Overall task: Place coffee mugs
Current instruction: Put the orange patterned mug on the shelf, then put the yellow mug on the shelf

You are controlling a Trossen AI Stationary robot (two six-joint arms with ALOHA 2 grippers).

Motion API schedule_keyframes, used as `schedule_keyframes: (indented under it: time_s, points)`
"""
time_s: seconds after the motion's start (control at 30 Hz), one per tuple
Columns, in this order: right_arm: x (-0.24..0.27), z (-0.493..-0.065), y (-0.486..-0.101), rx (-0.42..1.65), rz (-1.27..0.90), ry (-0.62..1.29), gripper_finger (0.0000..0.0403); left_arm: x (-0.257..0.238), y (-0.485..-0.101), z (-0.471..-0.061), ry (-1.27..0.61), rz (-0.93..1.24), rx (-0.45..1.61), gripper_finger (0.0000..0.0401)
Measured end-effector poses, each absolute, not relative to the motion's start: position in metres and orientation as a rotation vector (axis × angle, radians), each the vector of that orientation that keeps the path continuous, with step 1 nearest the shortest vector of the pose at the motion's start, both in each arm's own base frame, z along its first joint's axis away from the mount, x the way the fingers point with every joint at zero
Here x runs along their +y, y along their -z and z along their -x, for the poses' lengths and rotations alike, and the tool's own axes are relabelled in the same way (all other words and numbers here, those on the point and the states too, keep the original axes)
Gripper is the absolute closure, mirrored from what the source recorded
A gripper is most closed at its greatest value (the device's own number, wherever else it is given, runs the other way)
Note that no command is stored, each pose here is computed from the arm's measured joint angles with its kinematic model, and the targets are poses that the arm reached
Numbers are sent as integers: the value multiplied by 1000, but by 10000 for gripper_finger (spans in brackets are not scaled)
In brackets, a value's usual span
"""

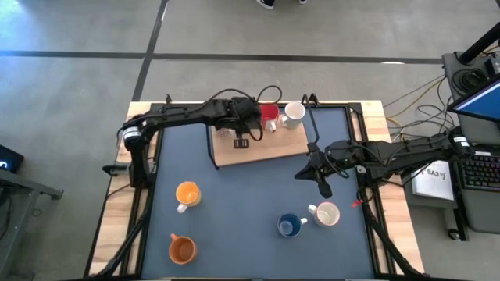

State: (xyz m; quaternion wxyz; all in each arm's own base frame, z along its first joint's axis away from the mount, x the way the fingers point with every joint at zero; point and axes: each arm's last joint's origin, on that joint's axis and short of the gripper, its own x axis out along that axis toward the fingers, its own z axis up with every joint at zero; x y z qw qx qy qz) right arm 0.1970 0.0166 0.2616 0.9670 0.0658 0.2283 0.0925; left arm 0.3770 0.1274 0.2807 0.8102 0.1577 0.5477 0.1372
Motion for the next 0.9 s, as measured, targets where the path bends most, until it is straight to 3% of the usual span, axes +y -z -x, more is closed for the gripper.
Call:
schedule_keyframes:
  time_s: [0.5, 0.73, 0.9]
  points:
    - [17, -197, -262, 463, -148, -184, 394, 118, -292, -378, -385, -268, 1118, 401]
    - [21, -198, -263, 456, -284, -172, 394, 62, -324, -377, -175, -224, 959, 401]
    - [34, -198, -266, 418, -258, -181, 394, 11, -333, -372, -75, -237, 892, 401]
